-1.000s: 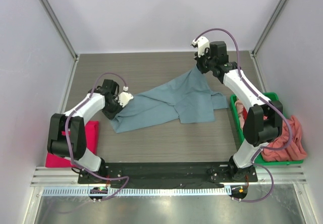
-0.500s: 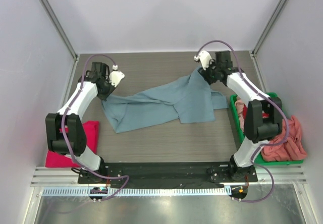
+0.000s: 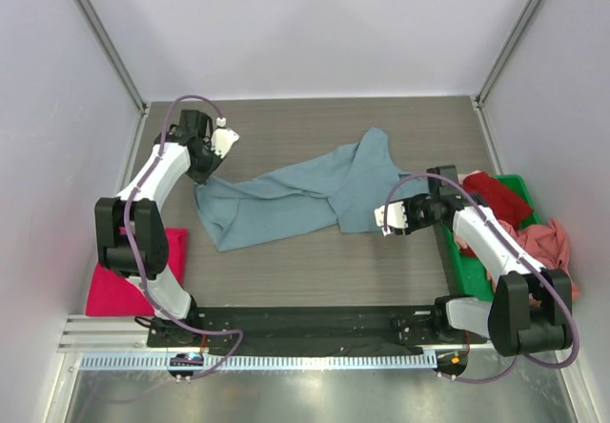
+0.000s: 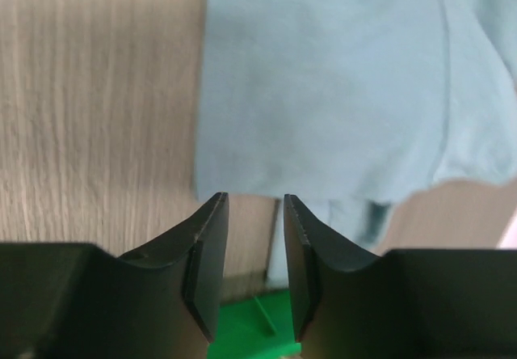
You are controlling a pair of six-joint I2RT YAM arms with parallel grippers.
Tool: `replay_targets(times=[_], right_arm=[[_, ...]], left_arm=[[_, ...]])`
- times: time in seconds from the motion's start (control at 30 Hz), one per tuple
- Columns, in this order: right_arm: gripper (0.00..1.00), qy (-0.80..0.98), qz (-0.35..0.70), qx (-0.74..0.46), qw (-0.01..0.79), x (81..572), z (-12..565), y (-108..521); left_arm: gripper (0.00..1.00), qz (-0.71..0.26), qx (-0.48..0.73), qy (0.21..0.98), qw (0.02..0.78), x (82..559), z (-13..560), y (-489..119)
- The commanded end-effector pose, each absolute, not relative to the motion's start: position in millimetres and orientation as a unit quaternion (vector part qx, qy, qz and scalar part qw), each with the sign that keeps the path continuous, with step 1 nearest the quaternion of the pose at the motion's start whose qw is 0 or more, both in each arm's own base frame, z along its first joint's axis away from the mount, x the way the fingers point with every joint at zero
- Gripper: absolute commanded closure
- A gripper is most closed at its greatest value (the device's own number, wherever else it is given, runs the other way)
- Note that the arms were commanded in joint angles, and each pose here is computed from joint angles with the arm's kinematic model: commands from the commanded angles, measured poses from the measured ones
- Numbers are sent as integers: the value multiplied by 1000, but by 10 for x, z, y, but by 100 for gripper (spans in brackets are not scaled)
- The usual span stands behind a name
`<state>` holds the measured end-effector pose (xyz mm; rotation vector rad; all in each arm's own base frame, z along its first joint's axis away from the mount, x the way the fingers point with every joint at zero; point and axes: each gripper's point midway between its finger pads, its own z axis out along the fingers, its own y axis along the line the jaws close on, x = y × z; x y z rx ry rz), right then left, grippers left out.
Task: Fold and stack the t-shirts
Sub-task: Flatten the tshirt out
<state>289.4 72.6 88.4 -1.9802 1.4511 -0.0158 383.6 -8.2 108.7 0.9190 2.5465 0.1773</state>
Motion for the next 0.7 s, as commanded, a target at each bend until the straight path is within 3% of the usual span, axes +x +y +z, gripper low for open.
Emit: replay_targets(times=[0.0,0.67], right_arm=[[62,486,35,-808,330,2811,775,878],[59,519,91,-826,201,2913,450,649]], left_arm=[[100,59,329,917,218,3871,1168,-128],[100,73,332,920,195,3892,1008,-61]])
